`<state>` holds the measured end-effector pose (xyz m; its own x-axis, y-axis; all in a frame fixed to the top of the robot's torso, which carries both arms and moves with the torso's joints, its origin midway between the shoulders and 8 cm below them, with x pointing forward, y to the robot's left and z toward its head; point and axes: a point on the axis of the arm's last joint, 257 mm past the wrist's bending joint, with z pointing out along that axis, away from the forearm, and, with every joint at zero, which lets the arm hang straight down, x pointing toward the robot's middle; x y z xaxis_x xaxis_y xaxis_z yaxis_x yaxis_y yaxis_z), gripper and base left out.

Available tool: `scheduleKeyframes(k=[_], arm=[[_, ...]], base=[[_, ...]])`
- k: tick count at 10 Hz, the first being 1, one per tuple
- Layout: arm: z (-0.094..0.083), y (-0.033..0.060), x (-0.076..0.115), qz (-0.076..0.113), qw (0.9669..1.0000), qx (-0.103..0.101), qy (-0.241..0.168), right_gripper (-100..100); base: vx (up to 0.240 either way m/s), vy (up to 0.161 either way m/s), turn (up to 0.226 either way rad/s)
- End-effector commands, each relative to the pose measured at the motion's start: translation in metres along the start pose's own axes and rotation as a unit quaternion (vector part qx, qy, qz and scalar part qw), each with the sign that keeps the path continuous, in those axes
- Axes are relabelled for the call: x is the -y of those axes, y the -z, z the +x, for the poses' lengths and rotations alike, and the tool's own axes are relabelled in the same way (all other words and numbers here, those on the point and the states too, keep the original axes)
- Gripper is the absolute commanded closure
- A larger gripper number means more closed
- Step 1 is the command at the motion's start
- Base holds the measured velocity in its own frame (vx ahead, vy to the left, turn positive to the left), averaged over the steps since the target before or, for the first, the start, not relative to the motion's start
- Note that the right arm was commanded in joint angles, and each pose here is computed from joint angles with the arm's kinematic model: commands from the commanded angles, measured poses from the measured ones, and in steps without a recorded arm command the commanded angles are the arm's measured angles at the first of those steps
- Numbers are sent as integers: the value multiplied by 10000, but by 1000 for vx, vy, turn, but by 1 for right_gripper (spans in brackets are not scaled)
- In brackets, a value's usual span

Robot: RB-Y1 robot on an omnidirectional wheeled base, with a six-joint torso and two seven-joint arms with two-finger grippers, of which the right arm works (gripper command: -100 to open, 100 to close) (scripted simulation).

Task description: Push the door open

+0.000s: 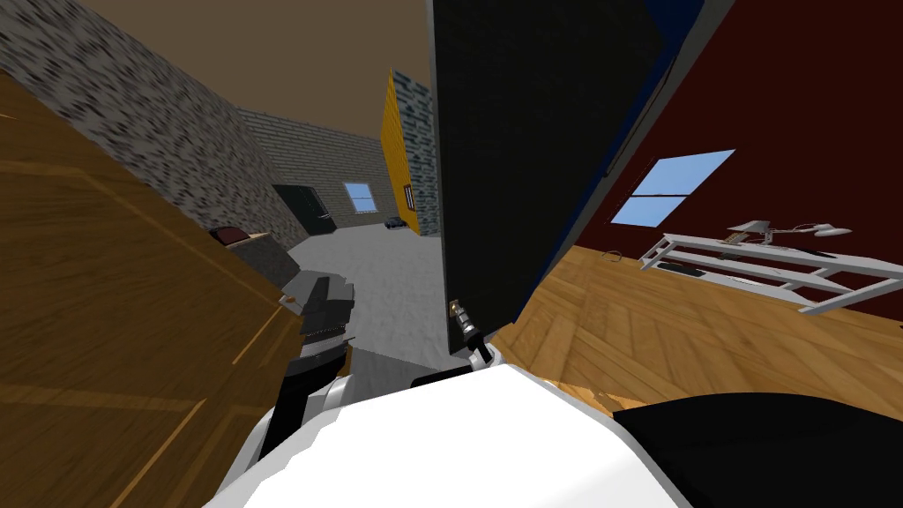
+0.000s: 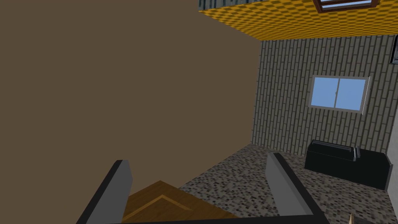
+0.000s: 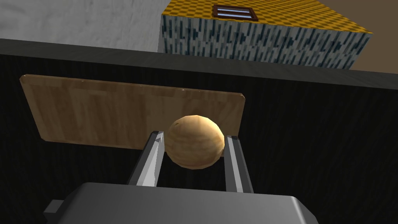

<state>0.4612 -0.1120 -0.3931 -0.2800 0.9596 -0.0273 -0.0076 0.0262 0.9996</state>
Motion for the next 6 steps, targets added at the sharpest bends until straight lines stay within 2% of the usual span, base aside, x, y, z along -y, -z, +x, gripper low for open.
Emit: scheduleKeyframes(k=[1,2,3,6], arm=[[-4,2,-2,-5,10000,5,-4,100],[-4,2,-2,-5,10000,5,-4,100],[-158,25,24,30,9999,113,62,100],[-332,44,32,45,9996,251,122,100]], base=[[-5,0,-3],[0,0,0],[94,37,-27],[133,87,-38]])
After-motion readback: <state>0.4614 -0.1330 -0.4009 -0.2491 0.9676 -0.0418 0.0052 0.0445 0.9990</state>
